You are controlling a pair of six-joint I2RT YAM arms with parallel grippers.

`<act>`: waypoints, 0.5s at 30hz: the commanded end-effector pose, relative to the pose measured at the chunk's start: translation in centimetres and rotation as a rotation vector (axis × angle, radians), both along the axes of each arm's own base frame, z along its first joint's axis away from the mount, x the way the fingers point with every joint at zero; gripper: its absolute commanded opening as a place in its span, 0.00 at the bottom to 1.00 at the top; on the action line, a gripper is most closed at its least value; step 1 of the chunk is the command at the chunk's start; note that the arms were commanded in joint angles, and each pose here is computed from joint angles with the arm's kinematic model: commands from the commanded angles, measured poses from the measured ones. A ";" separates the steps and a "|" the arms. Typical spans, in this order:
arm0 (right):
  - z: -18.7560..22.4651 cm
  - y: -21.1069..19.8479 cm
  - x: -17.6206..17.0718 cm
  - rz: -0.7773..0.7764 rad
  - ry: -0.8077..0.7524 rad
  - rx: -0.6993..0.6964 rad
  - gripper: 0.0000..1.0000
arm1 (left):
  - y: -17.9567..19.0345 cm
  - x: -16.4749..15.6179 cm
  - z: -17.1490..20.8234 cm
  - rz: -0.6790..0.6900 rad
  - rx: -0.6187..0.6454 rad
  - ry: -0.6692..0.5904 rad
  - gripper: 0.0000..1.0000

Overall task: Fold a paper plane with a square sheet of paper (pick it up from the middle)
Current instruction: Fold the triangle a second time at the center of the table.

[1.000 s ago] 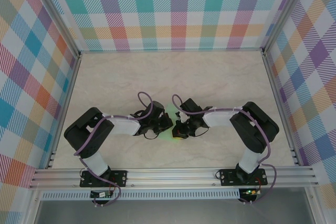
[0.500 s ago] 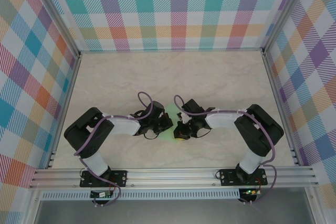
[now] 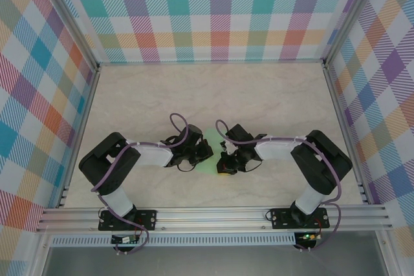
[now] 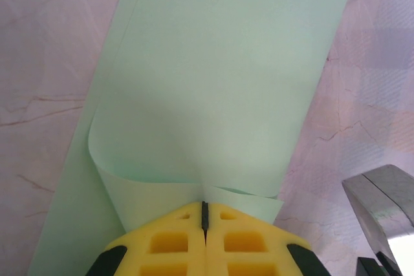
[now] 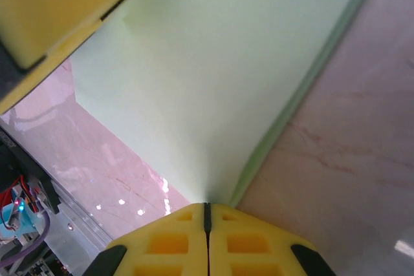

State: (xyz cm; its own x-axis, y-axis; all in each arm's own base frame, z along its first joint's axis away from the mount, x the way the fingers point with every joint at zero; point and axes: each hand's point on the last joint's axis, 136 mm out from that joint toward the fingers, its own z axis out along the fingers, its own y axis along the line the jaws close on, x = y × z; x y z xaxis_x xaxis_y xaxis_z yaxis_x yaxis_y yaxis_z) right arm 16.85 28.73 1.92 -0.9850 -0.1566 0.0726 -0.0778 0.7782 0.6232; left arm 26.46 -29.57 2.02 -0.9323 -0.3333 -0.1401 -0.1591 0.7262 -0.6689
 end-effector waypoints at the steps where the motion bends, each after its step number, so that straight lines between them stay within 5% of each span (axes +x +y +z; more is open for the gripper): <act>1: 2.4 1.0 0.3 0.030 -0.029 0.055 0.07 | 1.4 -0.6 -1.4 0.002 0.075 0.032 0.00; 6: 3.5 2.7 1.1 0.031 -0.033 0.131 0.09 | 1.4 -0.7 -1.3 0.000 0.074 0.031 0.00; 15: -1.4 1.1 0.2 0.005 0.050 0.010 0.08 | 1.4 -0.7 -1.3 -0.001 0.076 0.030 0.00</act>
State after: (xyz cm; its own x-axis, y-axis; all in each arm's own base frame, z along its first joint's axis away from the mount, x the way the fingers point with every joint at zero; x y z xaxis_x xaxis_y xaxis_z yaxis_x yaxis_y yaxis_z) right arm 18.02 30.65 1.94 -0.9824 -0.1693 0.0783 -0.0766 0.7486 0.6585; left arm 26.45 -29.56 2.00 -0.9336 -0.3277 -0.1449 -0.1524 0.7290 -0.6673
